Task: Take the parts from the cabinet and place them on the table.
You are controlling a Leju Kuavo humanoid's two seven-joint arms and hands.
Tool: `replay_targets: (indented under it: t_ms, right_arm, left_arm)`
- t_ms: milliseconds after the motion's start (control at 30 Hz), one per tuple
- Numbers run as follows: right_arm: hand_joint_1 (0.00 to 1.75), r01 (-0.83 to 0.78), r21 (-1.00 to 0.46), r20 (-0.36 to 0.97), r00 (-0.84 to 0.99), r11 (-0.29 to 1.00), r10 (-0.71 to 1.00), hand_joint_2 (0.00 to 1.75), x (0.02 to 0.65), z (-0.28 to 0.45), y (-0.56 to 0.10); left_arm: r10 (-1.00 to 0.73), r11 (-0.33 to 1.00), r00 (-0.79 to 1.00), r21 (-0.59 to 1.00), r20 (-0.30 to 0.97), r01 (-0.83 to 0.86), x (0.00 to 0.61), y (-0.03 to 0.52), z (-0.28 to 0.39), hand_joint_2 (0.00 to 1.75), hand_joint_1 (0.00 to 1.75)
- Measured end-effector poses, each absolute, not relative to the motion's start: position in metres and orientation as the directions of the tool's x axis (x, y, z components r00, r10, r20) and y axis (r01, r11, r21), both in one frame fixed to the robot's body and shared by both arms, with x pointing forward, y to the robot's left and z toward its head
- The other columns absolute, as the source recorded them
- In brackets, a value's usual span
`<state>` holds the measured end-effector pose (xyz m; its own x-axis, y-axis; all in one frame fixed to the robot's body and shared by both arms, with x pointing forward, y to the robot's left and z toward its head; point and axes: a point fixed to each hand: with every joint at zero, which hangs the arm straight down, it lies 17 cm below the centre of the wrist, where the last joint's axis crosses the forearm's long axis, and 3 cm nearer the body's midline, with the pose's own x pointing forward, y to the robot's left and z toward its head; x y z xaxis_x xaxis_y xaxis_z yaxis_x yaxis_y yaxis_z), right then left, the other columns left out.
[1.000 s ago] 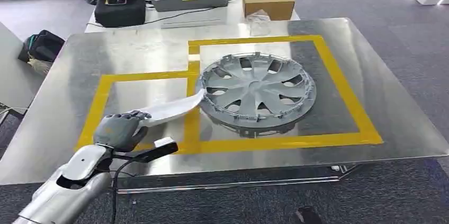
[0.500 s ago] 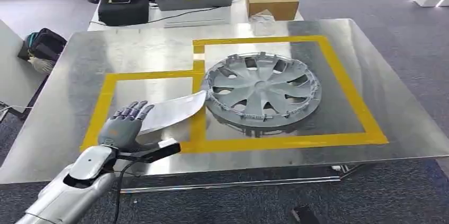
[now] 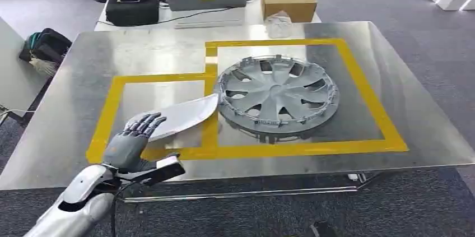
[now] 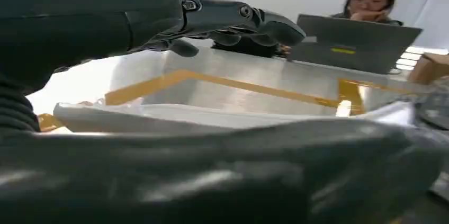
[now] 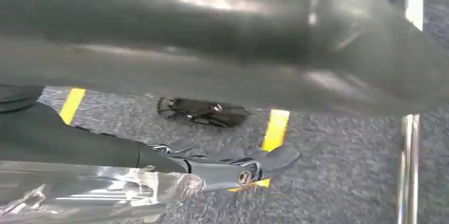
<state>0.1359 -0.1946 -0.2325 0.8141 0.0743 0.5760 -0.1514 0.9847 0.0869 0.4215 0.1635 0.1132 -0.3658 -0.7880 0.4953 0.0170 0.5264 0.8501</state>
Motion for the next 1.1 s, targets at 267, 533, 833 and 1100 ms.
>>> replay_targets:
  t_ms: [267, 533, 833, 1100]
  right_arm:
    - [0.0, -0.095, 0.105, 0.583, 0.812, 0.99, 0.016, 0.0, 0.124, -0.233, -0.2]
    - [0.0, -0.067, 0.107, 0.581, 0.814, 0.992, -0.008, 0.0, 0.114, -0.234, -0.203]
    - [0.0, -0.036, 0.073, 0.551, 0.834, 0.997, -0.01, 0.0, 0.096, -0.236, -0.213]
    - [0.0, -0.03, 0.038, 0.549, 0.836, 0.999, 0.004, 0.0, 0.094, -0.228, -0.22]
  left_arm:
    - [-0.62, 0.713, -0.454, 0.701, 0.639, 0.014, 0.371, 0.184, 0.138, 0.0, 0.0]
    - [-0.421, 0.886, -0.475, 0.463, 0.773, -0.032, 0.335, 0.218, 0.155, 0.0, 0.0]
    - [-0.28, 0.958, -0.383, 0.232, 0.881, -0.166, 0.313, 0.271, 0.142, 0.0, 0.0]
    - [-0.314, 0.853, -0.098, 0.235, 0.944, -0.466, 0.293, 0.385, 0.086, 0.0, 0.0]
